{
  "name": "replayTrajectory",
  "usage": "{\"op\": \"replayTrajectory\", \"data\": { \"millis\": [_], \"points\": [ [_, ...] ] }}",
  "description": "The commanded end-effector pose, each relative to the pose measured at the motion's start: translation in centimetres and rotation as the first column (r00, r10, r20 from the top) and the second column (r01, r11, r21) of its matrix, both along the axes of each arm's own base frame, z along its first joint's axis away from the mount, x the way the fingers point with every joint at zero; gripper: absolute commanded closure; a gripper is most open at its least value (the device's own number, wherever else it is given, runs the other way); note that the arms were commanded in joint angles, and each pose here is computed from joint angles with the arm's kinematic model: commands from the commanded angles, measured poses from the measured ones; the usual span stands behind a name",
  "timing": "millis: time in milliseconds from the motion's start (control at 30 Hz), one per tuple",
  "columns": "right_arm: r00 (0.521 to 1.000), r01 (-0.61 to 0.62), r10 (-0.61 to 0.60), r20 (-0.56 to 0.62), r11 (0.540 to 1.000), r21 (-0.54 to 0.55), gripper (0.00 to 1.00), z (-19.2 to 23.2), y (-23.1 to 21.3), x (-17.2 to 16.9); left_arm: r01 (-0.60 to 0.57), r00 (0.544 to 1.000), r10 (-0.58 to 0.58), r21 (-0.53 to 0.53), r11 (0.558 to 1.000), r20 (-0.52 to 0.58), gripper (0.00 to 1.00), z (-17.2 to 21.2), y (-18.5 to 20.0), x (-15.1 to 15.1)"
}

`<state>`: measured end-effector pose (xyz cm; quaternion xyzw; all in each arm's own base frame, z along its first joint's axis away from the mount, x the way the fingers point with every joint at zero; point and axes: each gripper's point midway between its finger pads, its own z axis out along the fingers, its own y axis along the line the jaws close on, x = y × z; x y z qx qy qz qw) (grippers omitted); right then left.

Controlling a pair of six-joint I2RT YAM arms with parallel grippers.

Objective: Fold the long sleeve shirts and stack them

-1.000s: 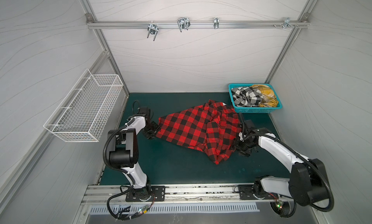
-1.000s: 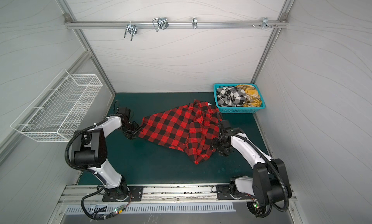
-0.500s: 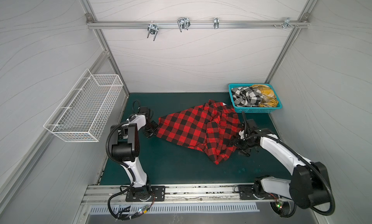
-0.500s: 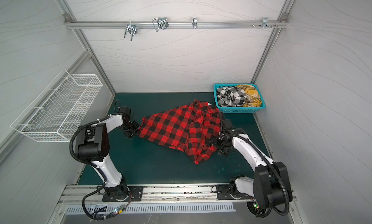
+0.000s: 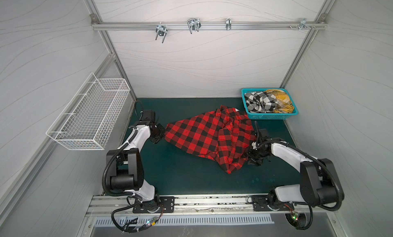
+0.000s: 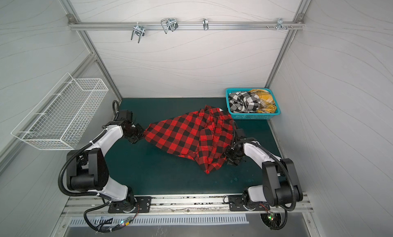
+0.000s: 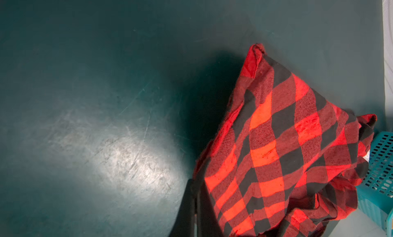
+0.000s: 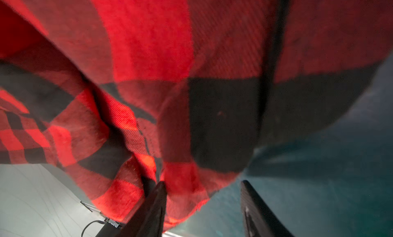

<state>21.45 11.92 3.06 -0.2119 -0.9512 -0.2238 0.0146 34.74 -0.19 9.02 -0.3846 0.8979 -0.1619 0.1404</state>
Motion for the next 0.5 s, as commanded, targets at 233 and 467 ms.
{"op": "replayTrajectory", "data": {
  "millis": [233, 467],
  "points": [
    [0.983, -0.059, 0.042, 0.181, 0.994, 0.089, 1.0, 6.2, 2.8, 8.7, -0.143, 0.979, 0.136, 0.031, 0.989, 0.154, 1.0, 7.7, 2.4, 4.8],
    [0.84, -0.163, 0.076, 0.537, 0.98, 0.115, 1.0, 23.7, 5.4, 18.6, -0.475, 0.84, 0.387, 0.17, 0.863, 0.381, 1.0, 20.9, 11.0, 2.2]
  ]
}}
